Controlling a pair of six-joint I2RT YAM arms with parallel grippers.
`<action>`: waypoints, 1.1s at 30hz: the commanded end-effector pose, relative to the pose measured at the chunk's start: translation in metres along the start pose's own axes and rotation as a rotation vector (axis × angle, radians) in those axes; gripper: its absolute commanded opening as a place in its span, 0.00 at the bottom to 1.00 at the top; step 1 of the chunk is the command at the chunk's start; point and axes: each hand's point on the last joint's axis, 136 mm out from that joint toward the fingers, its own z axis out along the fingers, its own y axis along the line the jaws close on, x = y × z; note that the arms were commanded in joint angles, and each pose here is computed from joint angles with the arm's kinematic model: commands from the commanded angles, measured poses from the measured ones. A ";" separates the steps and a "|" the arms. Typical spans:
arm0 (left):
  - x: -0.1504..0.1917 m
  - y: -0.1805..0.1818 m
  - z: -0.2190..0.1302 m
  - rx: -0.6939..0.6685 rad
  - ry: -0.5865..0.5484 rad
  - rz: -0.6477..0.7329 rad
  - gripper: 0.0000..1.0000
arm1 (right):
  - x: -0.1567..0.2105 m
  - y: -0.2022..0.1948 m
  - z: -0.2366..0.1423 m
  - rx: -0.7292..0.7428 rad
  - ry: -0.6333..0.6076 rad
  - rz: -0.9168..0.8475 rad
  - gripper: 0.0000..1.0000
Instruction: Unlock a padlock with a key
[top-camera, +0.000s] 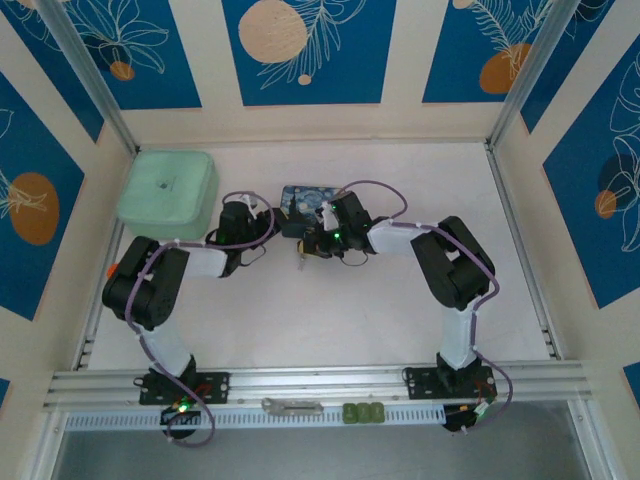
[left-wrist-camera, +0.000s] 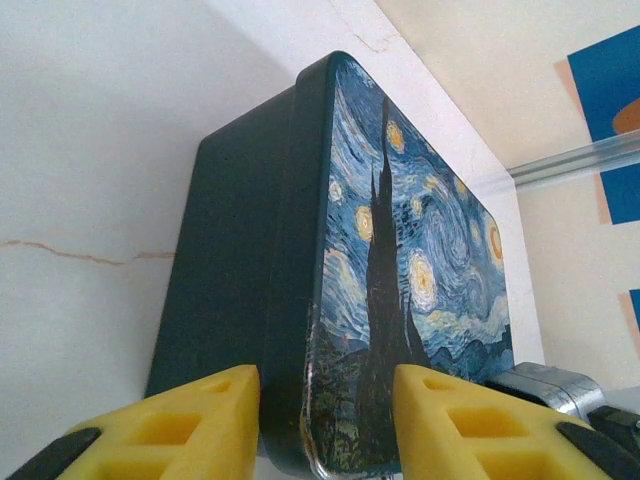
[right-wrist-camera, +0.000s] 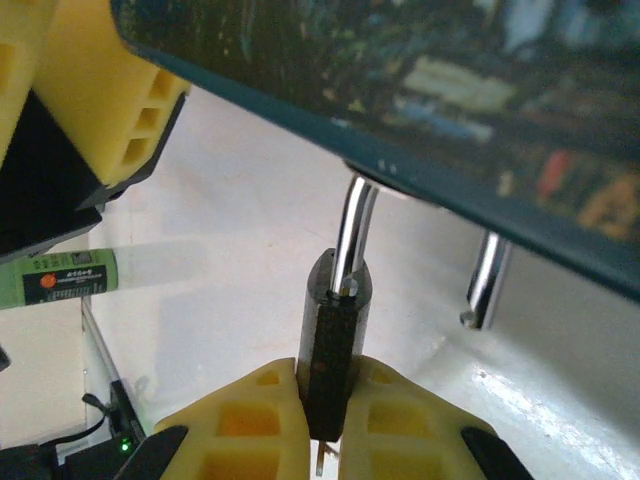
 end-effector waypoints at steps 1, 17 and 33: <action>0.000 -0.012 -0.008 0.028 0.005 0.041 0.49 | 0.023 -0.012 0.004 0.005 0.089 0.067 0.06; 0.053 -0.038 -0.051 0.206 0.039 -0.199 0.51 | 0.006 0.017 -0.014 -0.117 0.114 -0.131 0.00; 0.075 -0.035 -0.013 0.311 -0.019 -0.354 0.50 | 0.008 0.023 -0.018 -0.213 0.130 -0.103 0.00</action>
